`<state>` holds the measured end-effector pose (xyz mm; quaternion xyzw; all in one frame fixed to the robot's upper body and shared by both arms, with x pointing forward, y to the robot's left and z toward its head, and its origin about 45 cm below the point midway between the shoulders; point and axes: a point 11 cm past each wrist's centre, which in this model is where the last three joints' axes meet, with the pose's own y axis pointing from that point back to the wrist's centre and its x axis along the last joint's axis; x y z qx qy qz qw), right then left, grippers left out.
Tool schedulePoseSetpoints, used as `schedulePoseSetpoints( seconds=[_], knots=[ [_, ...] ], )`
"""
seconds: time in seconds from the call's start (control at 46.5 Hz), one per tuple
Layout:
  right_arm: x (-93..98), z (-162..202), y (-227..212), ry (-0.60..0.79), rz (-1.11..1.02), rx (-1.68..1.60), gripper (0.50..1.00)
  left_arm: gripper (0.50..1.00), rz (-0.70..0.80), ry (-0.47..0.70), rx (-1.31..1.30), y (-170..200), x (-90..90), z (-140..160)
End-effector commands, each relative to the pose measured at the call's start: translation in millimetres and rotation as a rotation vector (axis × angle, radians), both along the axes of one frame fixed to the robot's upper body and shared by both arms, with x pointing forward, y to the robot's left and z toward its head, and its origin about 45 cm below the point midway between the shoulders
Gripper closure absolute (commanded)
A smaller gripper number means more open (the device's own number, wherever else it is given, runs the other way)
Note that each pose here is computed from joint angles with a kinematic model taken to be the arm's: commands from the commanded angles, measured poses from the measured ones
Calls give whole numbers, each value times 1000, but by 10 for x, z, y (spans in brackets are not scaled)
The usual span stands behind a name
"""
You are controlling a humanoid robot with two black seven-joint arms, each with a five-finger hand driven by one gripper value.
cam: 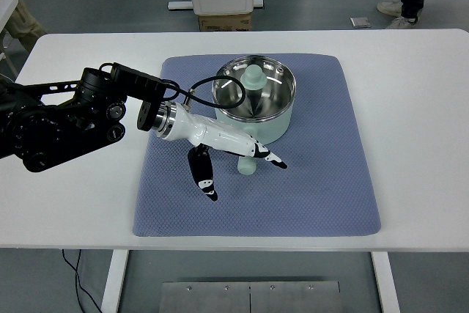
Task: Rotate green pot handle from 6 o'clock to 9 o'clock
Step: 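Pull the handle with the left hand, rotating the pot clockwise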
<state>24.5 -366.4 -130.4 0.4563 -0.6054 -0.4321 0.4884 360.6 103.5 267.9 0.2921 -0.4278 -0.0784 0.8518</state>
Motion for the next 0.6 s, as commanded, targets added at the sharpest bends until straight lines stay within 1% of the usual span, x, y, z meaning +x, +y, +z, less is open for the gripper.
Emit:
schedulePoseSetpoints(
  seconds=[0.0, 0.581],
  knots=[
    [0, 0, 0, 0, 0, 0, 500, 500, -11, -13, 11, 4, 0, -5],
    [0, 0, 0, 0, 0, 0, 500, 500, -55, -81, 70, 86, 40, -4]
  ],
)
